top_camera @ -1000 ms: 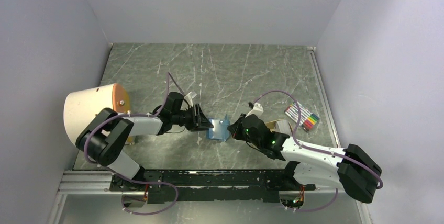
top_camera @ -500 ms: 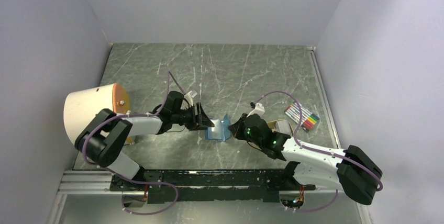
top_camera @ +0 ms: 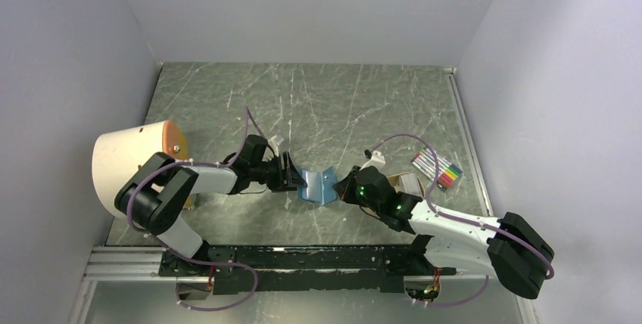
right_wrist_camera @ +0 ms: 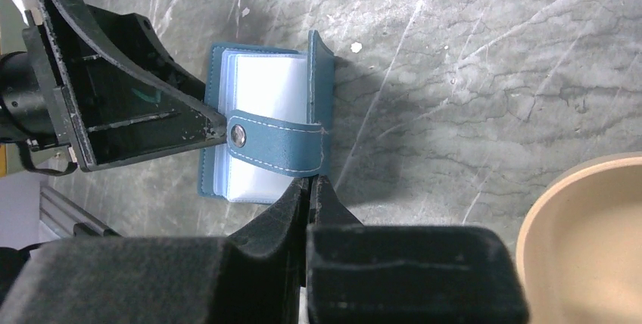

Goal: Put the credit cards into the card holder
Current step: Open the card holder at the center of the board.

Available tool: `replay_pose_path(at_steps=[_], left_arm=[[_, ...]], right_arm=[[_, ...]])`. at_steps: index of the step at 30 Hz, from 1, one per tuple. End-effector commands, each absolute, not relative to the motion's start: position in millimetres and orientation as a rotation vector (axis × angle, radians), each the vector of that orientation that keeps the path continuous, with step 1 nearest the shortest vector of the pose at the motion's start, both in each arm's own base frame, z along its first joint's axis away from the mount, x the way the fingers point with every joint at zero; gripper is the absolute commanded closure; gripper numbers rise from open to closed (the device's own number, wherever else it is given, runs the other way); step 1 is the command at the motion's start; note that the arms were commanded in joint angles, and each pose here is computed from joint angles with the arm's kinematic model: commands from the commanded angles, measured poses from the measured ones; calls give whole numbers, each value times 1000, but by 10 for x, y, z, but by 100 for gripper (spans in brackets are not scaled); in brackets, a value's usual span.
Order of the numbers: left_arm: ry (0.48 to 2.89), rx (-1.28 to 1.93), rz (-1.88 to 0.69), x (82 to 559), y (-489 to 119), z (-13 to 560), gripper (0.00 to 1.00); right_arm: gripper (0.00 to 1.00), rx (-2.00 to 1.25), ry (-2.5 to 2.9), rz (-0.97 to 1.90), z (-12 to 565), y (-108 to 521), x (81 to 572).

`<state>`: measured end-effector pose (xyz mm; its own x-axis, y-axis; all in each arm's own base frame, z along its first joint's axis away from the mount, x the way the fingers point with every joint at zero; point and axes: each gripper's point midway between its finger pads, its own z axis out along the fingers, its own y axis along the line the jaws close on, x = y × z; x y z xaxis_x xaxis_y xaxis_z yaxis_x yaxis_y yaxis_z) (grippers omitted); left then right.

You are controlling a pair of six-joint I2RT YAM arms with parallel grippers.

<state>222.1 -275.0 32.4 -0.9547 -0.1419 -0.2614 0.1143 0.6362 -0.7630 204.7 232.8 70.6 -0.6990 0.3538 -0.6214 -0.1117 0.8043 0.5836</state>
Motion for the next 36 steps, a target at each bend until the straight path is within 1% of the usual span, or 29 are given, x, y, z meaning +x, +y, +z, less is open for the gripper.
replay_pose_path(at_steps=[1,3,4,5,8,9,11,13,15,16,19,23,27,29,33,36], left_arm=[[2442,61,-1412,2215,-2937,519,44],[2425,71,-1439,2221,-2965,555,48],[2416,75,-1446,2226,-2972,573,52],[2411,80,-1449,2230,-2978,590,57],[2403,92,-1457,2231,-2986,626,82],[2408,96,-1460,2220,-2987,636,90],[2416,97,-1462,2197,-2979,653,91],[2454,64,-1427,2180,-2938,666,91],[2479,55,-1383,2179,-2895,704,91],[2482,54,-1362,2177,-2872,737,91],[2512,27,-1296,2163,-2796,787,91],[2577,-34,-1181,2154,-2677,775,91],[2617,-88,-1072,2148,-2553,749,91],[2629,-99,-1059,2130,-2531,752,91],[2648,-108,-1078,2068,-2528,728,91],[2648,-105,-1089,2033,-2522,719,90]], right_arm=[[100,171,2229,779,673,2303,2025],[100,170,2227,775,676,2296,2029],[100,170,2228,777,672,2296,2028],[100,168,2230,778,666,2300,2025],[99,158,2240,773,643,2307,2026],[93,152,2249,762,630,2299,2027],[80,140,2264,721,645,2271,2044],[70,120,2265,694,740,2263,2068],[62,80,2278,673,885,2280,2075],[59,56,2283,673,982,2302,2074],[57,-22,2265,765,1319,2508,2031],[51,-126,2238,947,1583,2922,1819],[51,-208,2193,1025,1725,3297,1588],[52,-225,2201,1047,1671,3412,1557],[53,-260,2247,994,1337,3471,1572],[50,-300,2274,912,1118,3432,1605]])
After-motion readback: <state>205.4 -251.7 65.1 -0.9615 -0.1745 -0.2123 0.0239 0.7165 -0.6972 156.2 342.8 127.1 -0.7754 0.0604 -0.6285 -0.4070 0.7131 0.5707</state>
